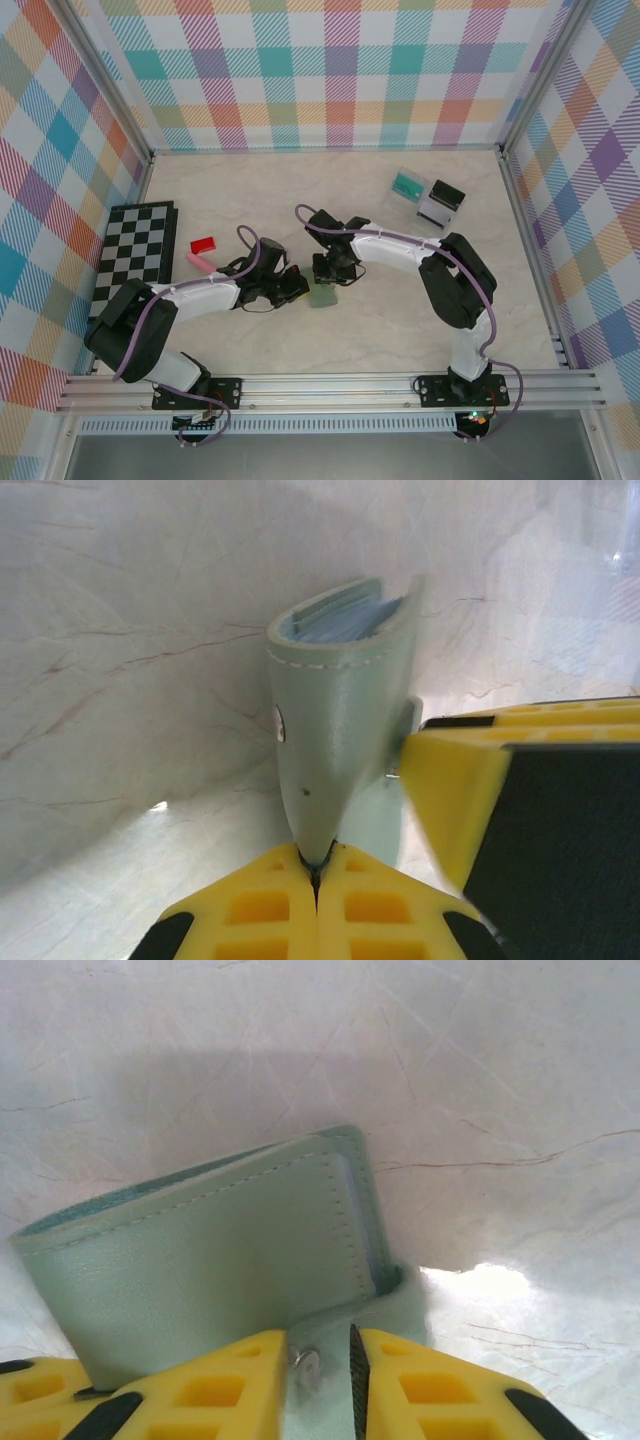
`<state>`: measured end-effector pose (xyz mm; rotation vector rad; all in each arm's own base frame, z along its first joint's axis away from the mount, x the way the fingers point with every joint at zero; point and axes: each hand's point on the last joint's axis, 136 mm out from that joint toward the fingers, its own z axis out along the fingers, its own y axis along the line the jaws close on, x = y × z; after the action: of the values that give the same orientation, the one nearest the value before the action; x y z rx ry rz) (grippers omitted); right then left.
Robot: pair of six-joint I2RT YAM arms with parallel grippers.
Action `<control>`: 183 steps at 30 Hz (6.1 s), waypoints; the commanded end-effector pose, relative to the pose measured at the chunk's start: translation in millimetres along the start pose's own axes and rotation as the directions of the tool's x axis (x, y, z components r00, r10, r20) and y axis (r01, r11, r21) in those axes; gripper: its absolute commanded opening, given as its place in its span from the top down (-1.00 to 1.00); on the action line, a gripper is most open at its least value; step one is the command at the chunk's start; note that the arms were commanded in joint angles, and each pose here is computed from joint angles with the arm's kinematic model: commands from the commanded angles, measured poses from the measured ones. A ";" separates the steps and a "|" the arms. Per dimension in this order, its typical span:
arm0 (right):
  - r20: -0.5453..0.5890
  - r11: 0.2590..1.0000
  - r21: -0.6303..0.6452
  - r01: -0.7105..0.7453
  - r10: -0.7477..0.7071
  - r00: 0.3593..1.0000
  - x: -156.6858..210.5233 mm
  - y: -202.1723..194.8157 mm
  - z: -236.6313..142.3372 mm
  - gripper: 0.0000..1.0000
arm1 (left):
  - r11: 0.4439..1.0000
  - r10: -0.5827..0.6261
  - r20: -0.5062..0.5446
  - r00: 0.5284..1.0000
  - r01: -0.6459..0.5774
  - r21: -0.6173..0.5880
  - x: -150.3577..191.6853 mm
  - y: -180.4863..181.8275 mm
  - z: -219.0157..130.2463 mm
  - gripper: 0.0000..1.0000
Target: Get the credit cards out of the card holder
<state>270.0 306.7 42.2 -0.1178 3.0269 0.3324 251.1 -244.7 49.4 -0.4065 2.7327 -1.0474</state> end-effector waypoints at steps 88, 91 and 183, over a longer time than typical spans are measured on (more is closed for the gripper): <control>0.068 0.996 0.041 -0.083 0.080 0.994 -28.9 -86.4 -17.3 0.94 | 0.994 0.005 0.039 0.999 -0.009 0.106 -54.0 -37.1 -17.3 -0.04; 0.058 0.995 0.045 -0.092 0.089 0.994 -28.1 -90.4 -12.0 0.94 | 0.994 0.029 0.007 1.000 -0.029 0.109 -48.8 -43.5 -7.7 -0.05; -0.108 0.946 -0.319 -0.052 0.018 0.994 -19.2 -56.5 29.9 0.68 | 0.935 0.032 0.003 0.999 -0.029 -0.354 -47.6 -16.8 26.8 -0.05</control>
<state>303.3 263.7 21.0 -0.0966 3.0088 0.8902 301.8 -256.7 44.8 -0.4139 2.9145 -0.5238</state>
